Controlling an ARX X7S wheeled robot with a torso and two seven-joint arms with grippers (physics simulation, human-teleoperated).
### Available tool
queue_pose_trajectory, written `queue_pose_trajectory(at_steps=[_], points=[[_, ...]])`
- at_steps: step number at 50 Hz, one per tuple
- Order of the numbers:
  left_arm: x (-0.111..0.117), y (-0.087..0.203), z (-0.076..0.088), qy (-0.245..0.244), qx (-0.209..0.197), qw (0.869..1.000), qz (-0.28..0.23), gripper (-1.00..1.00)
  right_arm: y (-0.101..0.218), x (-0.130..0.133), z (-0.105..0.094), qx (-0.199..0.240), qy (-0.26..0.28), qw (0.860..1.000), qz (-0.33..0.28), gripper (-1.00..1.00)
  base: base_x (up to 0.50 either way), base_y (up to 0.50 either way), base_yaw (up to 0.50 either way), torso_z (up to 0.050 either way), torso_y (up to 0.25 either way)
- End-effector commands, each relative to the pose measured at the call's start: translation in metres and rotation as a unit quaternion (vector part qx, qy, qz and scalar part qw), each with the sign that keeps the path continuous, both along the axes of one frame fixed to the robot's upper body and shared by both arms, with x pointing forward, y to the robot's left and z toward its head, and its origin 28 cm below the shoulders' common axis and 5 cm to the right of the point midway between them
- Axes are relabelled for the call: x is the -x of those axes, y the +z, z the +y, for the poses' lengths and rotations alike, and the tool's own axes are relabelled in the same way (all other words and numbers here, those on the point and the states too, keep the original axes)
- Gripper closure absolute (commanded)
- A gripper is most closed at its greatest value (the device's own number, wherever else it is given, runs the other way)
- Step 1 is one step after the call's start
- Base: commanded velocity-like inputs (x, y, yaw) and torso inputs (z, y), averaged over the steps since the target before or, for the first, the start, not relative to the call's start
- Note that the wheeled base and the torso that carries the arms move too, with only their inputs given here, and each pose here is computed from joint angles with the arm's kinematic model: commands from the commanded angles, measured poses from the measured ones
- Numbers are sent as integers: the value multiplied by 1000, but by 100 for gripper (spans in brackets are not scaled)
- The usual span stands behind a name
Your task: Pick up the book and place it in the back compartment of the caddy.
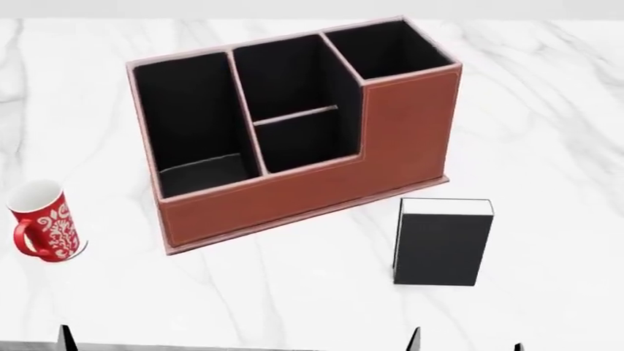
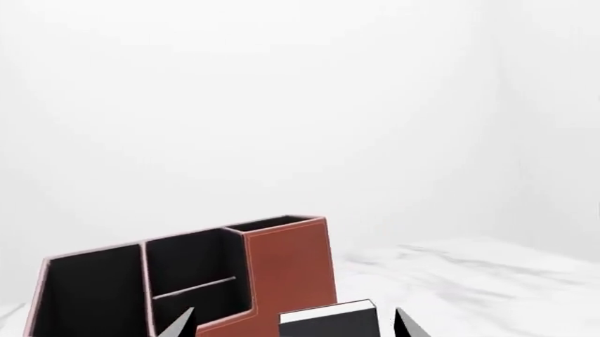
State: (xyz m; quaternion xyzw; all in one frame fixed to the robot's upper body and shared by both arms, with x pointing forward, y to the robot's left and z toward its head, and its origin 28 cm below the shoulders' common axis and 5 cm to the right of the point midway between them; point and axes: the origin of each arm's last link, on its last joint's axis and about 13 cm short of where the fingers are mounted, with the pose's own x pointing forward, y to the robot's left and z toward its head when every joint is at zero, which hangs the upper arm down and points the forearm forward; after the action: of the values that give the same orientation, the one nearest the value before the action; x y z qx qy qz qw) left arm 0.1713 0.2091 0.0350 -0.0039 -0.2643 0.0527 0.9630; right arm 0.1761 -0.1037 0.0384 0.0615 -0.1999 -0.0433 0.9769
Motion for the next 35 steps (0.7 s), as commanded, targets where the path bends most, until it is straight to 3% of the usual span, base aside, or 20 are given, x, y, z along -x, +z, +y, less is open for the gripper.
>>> queue_pose_trajectory(at_steps=[1, 19, 35], points=[[0, 0, 0, -1, 1, 1000, 1, -100, 0, 0, 0, -1, -2, 1000, -1, -100, 0, -203, 0, 0, 0], [0, 0, 0, -2, 1, 1000, 2, -100, 0, 0, 0, -2, 0, 1000, -2, -100, 0, -197, 0, 0, 0], [0, 0, 0, -3, 1, 1000, 1, -100, 2, 6, 0, 0, 15, 1000, -25, -100, 17, -4, 0, 0, 0]])
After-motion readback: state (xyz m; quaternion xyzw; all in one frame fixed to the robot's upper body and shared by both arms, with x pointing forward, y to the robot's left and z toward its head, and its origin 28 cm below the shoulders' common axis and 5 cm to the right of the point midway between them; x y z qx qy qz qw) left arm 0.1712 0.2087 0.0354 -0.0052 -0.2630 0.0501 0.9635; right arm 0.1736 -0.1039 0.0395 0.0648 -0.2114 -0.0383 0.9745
